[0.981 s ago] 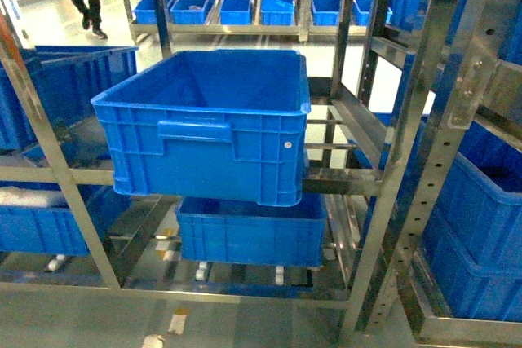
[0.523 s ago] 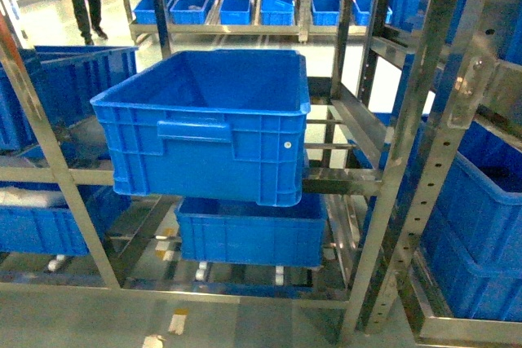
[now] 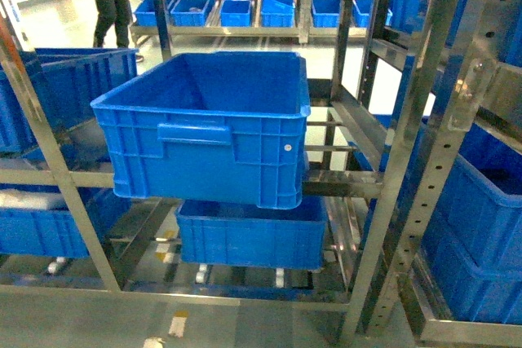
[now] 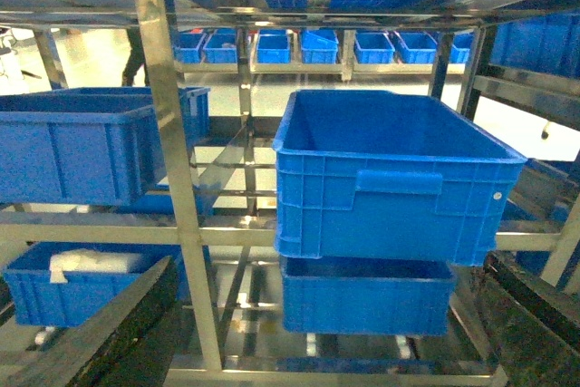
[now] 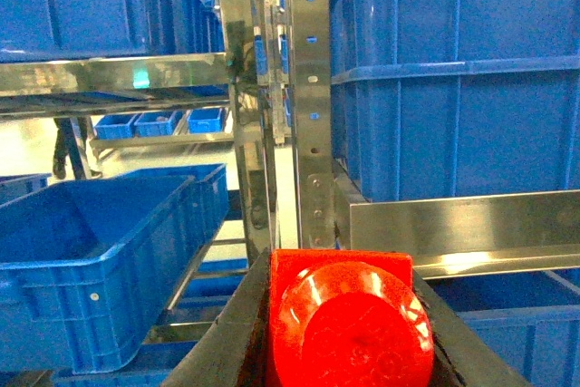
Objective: Pick red block from blue box to shelf
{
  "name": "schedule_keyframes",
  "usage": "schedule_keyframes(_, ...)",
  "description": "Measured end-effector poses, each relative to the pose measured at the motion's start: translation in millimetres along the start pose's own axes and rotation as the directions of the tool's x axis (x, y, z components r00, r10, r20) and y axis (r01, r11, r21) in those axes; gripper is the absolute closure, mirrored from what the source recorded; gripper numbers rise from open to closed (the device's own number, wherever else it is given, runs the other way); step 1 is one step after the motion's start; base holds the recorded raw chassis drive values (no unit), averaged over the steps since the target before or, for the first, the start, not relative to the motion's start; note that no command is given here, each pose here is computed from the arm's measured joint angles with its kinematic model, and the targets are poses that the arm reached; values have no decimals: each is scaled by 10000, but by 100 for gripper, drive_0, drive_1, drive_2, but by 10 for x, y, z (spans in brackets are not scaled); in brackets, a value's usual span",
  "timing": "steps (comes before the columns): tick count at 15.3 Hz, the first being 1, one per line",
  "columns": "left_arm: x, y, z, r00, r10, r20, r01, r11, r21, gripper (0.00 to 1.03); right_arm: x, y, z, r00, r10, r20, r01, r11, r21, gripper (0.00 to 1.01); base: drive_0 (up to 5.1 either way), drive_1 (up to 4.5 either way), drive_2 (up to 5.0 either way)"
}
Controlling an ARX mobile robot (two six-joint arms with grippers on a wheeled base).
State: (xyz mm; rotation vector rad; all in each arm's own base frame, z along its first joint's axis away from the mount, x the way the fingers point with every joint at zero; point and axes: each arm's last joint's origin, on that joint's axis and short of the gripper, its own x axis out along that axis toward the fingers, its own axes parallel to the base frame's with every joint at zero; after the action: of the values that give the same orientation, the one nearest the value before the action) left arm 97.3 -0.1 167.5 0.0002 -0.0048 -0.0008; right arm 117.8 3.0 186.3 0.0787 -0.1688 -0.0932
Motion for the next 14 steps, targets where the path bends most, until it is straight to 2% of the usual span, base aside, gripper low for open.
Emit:
schedule_keyframes(7,0,0,-2,10000,4,-19,-4,10000,0,5,4,0,-9,10000,-5,-79,5,10000,-13,73,5,170,-160)
schedule_keyframes(14,0,0,-3,10000,4,-27,-4,10000,0,5,4,0,-11,10000,-6,-98,6,10000,-16,73,0,376,-377)
